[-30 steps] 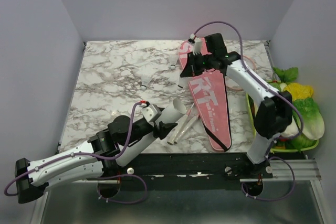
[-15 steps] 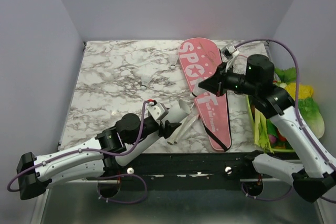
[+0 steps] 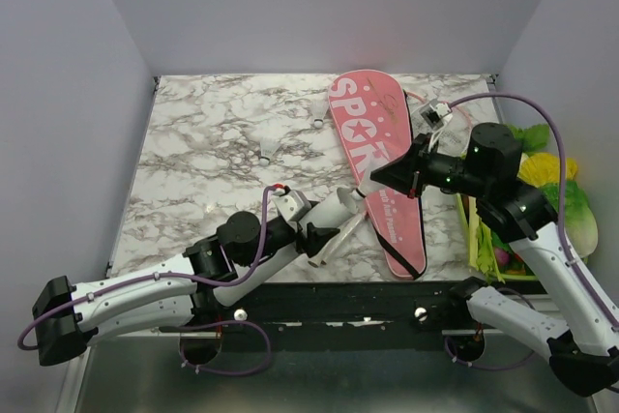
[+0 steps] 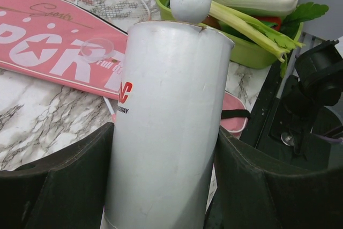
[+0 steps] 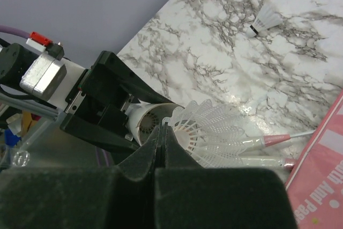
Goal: Pack up the badminton gear
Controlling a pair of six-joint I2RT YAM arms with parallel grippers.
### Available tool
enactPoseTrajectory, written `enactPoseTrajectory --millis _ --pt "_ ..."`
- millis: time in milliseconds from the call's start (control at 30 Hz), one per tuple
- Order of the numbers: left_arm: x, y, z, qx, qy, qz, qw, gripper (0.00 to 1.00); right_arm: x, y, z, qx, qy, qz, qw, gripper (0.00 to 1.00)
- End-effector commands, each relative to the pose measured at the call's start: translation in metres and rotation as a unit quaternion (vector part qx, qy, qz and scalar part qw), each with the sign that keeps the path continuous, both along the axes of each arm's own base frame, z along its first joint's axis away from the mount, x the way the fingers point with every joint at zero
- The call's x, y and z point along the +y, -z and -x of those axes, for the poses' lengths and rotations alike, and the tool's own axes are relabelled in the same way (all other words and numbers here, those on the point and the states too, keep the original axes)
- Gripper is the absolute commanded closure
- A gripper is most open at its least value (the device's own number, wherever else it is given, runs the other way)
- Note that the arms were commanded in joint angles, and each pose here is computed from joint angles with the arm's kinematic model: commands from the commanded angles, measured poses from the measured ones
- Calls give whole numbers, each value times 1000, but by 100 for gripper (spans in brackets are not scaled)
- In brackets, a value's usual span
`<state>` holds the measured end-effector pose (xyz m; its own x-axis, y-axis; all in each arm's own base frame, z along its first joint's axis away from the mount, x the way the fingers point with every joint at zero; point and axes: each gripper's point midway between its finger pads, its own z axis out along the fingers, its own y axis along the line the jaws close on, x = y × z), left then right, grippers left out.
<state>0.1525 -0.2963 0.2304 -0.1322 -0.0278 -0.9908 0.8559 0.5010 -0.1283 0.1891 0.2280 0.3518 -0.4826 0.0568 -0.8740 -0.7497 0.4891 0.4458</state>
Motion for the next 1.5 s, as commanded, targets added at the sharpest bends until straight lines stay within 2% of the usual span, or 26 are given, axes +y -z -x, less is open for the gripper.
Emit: enactPoseTrajectory --millis 0,633,1067,1300,1433,1467 --pt "3 43 13 107 -6 -3 994 100 12 0 11 15 -34 -25 999 99" --pt "11 36 19 95 2 17 995 100 46 31 41 82 -116 -49 989 99" --pt "17 32 29 81 23 42 996 100 75 67 52 147 -154 -27 977 99" --pt "18 30 30 76 26 44 996 100 97 72 63 165 -179 -13 970 99" --pt "19 29 31 75 27 47 996 100 98 74 62 170 -167 5 971 99" --pt "19 29 31 74 28 48 996 100 96 73 60 165 -156 10 974 83"
